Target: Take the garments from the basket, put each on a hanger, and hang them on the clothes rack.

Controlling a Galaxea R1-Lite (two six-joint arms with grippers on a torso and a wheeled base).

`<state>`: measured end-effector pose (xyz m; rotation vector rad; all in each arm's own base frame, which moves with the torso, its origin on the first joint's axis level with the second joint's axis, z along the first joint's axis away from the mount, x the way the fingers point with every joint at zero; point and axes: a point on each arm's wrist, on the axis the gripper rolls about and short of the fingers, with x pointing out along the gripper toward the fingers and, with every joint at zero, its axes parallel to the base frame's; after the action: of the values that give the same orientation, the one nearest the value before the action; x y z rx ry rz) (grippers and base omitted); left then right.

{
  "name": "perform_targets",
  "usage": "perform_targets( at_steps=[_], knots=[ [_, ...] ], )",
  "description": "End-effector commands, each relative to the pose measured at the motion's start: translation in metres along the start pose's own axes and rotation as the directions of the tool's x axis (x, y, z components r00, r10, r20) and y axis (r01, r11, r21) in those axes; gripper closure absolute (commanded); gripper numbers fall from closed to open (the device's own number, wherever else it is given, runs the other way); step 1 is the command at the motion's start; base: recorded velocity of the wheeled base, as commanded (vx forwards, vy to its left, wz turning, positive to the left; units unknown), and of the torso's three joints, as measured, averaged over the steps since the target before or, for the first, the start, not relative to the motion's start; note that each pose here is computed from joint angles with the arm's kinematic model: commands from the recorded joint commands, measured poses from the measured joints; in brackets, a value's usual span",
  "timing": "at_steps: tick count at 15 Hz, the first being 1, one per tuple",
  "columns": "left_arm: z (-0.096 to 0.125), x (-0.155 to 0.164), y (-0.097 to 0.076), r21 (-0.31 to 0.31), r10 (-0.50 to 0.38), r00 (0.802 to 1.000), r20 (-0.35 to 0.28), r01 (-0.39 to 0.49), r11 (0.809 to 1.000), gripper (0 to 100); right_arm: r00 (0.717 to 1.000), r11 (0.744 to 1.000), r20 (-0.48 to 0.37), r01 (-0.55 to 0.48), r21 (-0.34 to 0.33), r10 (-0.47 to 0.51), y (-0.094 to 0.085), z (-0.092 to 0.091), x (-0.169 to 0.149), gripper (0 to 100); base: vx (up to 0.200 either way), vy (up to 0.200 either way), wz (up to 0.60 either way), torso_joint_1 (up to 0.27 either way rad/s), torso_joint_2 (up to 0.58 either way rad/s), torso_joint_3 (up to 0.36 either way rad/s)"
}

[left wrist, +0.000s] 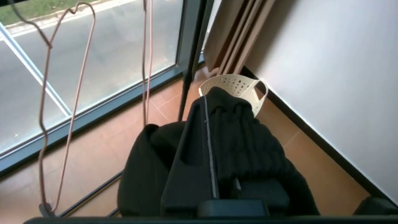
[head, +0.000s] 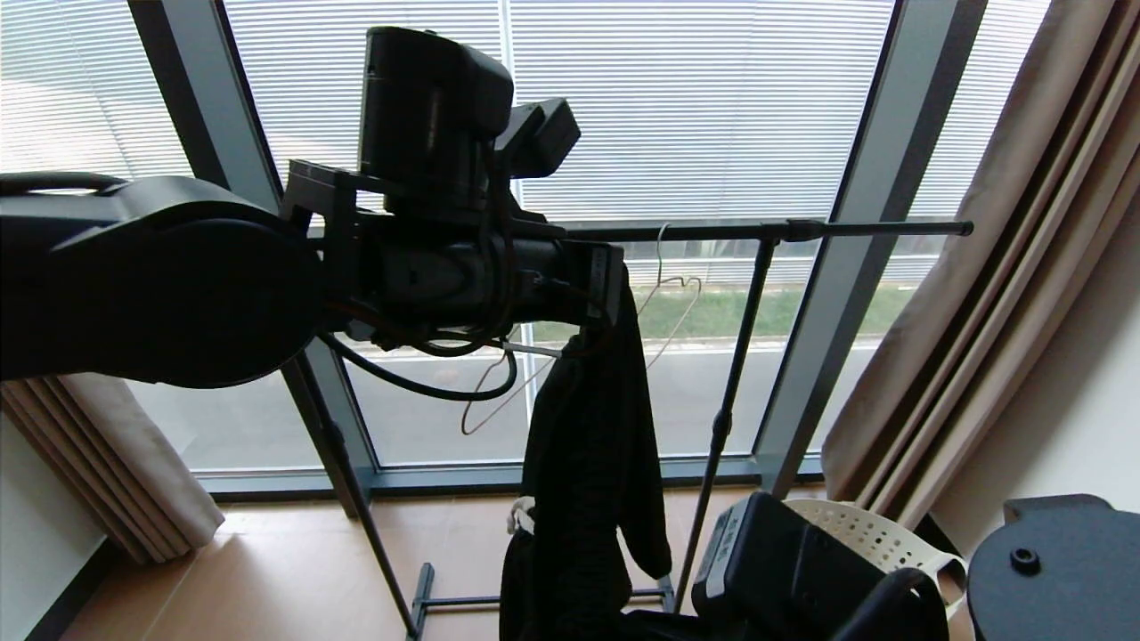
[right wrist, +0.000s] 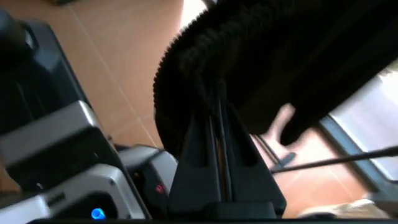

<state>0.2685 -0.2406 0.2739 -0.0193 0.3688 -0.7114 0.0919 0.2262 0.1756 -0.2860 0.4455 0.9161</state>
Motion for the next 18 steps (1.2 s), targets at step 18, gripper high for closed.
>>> perform_targets(
  at_steps=[18],
  knots=[
    [-0.050, -0.091, 0.018, 0.013, 0.065, 0.987, -0.149, -0.064, 0.998, 100, 0.846, 0.845, -0.053, 0.533, 0.043, -0.531, -0.121, 0.032, 0.008, 100, 0.000, 0.000, 0.00, 0.000, 0.00, 0.000]
  ],
)
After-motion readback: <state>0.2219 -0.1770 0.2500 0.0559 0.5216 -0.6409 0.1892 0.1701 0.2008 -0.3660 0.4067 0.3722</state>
